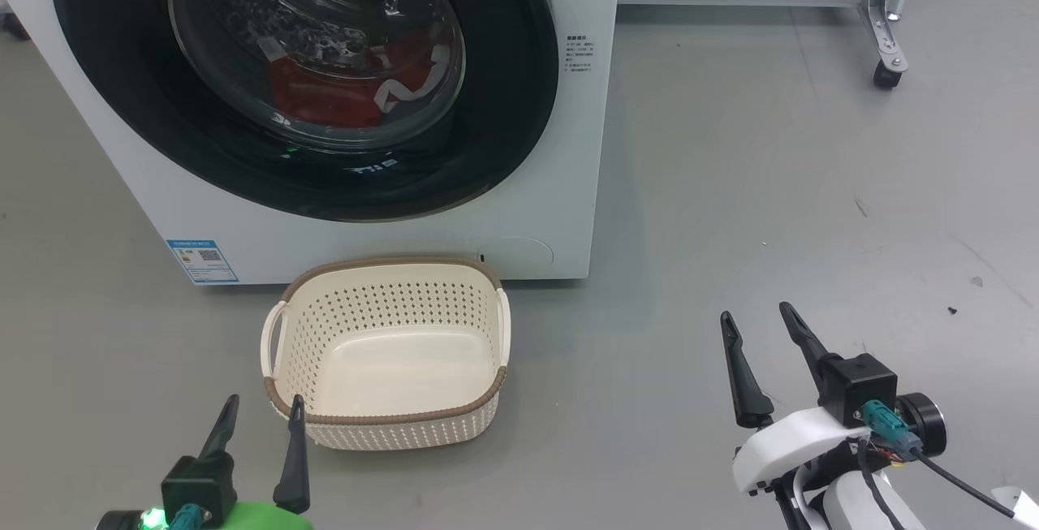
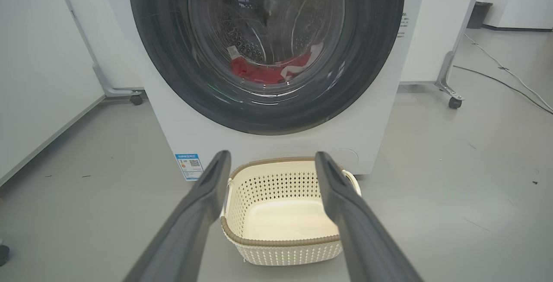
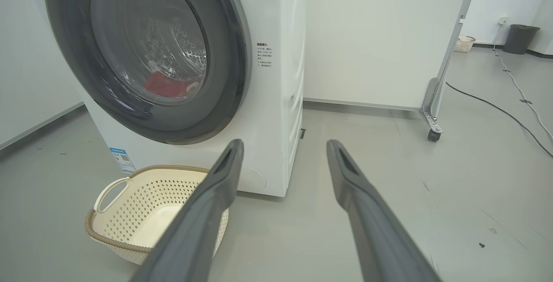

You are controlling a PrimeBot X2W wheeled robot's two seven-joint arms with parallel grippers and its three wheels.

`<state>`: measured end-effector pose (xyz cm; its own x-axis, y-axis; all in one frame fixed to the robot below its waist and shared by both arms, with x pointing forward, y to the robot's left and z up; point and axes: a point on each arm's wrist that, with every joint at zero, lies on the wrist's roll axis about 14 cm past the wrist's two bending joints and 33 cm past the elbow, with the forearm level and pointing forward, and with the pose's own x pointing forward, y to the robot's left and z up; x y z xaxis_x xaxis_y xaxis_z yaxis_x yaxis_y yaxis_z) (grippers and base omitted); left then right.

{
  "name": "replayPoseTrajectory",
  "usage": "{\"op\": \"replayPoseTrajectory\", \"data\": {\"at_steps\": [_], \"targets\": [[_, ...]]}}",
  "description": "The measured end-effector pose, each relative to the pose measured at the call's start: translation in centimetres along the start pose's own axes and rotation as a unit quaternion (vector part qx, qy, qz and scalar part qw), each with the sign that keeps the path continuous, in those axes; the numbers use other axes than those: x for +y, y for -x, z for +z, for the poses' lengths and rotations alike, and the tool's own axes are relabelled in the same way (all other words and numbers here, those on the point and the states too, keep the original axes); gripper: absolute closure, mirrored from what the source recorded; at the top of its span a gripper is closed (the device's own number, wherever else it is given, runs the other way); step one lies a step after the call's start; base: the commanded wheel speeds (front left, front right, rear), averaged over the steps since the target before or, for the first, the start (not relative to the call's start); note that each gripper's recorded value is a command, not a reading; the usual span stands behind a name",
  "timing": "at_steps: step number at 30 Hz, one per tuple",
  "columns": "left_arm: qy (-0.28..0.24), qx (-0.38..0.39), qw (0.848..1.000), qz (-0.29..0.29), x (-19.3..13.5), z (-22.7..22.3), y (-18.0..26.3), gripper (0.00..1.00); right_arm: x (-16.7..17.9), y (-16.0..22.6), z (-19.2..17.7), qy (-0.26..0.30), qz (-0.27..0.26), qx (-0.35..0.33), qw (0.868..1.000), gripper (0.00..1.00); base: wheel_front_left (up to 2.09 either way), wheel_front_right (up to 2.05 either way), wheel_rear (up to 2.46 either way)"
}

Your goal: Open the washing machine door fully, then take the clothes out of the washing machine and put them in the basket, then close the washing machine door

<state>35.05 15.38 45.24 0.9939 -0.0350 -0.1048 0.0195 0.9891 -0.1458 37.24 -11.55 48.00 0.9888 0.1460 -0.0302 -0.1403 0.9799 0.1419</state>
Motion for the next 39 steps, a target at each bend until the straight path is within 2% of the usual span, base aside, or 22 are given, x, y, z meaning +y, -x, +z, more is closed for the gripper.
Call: {"op": "replayPoseTrajectory", "data": {"at_steps": [39], "targets": [[0.004, 0.0, 1.0, 0.003, -0.03, -0.02, 0.12, 0.0, 0.09, -0.15, 0.14, -0.001, 0.0, -0.003, 1.0, 0.0, 0.0, 0.0, 0.0]]}}
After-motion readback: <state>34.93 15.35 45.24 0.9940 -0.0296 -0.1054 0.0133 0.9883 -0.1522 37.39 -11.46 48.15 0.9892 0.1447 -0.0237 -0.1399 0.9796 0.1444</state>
